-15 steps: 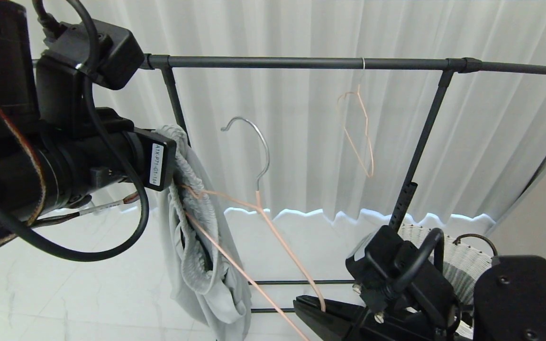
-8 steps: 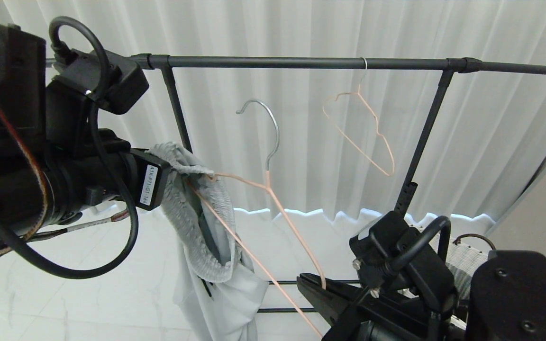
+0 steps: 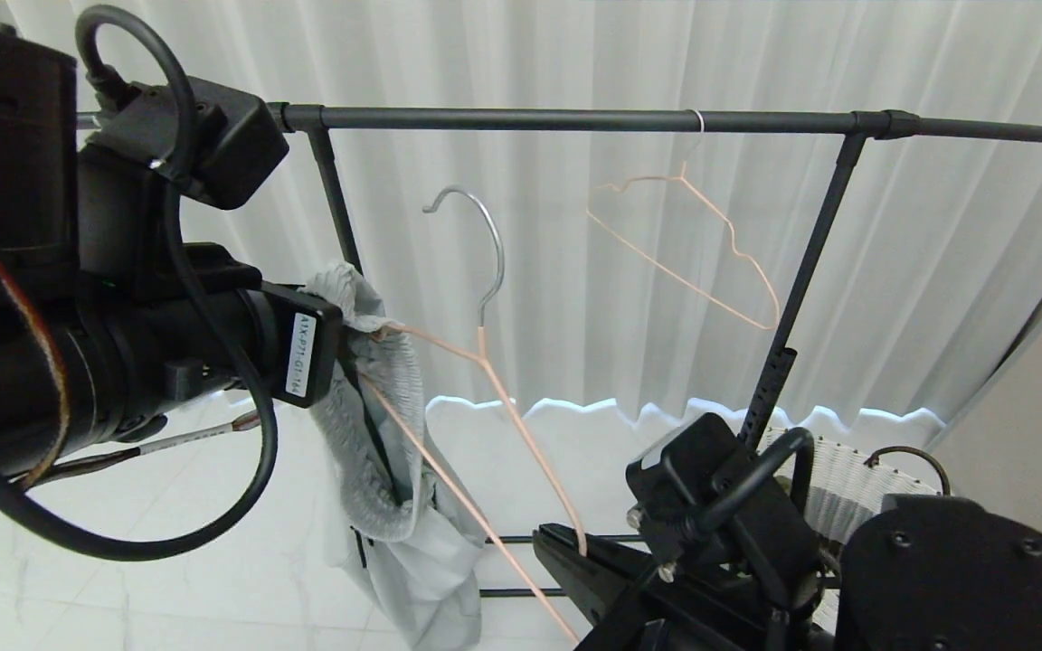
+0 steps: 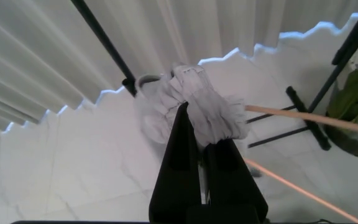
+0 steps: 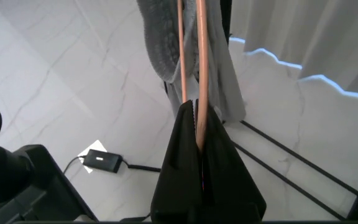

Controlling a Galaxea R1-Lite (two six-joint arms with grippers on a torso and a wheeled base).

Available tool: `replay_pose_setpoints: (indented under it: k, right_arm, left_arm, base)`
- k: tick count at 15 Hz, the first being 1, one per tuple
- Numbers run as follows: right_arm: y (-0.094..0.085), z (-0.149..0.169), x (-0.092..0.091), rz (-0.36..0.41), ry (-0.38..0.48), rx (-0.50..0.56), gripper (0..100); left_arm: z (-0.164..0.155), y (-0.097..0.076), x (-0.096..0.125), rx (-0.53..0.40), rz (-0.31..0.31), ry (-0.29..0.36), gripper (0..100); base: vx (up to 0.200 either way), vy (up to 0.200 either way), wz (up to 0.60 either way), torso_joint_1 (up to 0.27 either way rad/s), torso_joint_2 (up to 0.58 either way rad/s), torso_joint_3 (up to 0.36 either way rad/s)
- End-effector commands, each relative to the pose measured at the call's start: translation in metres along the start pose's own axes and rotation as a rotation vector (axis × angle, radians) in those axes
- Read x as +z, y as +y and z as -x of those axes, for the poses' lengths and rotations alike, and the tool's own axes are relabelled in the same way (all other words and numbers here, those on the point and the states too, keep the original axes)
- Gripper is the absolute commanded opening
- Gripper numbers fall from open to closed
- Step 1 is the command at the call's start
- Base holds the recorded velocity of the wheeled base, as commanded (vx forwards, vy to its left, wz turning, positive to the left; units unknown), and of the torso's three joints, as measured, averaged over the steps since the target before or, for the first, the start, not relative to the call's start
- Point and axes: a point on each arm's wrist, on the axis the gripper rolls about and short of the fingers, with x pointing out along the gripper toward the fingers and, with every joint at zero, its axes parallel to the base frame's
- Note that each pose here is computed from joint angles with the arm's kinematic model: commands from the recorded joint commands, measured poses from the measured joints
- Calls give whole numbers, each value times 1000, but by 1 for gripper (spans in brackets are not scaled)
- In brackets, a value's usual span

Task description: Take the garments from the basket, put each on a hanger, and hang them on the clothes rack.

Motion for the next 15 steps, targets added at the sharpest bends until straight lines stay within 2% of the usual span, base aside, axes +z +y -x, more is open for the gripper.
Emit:
replay_pose_setpoints:
  k: [1,3,6,8,11,15]
  right_arm:
    - [3,-11,-8,9,24,-7,0]
    - [5,-20,-12,7,32,-15,0]
    - [5,-31,-11,0,25,-25,0]
    - [-1,-29,-7,-6,15,-46,0]
    - [-16,-20,-5,-7,7,-96,0]
    - [-25,-16,-2,-8,-2,-132,0]
  left_arm:
    - [4,-1,1,-13,2,-13,0]
    - [6,0,3,-14,11,-24,0]
    - [7,2,7,-6,72,-32,0]
    - [-2,15,3,67,80,-4,0]
    - [-7,29,0,132,48,17,0]
    - [-11,26,-9,127,10,53,0]
  base:
    - [0,0,0,0,0,0]
    - [0,0,0,0,0,0]
    - [0,0,0,0,0,0]
    - [0,0,0,0,0,0]
    - [0,0,0,0,0,0]
    - [0,0,0,0,0,0]
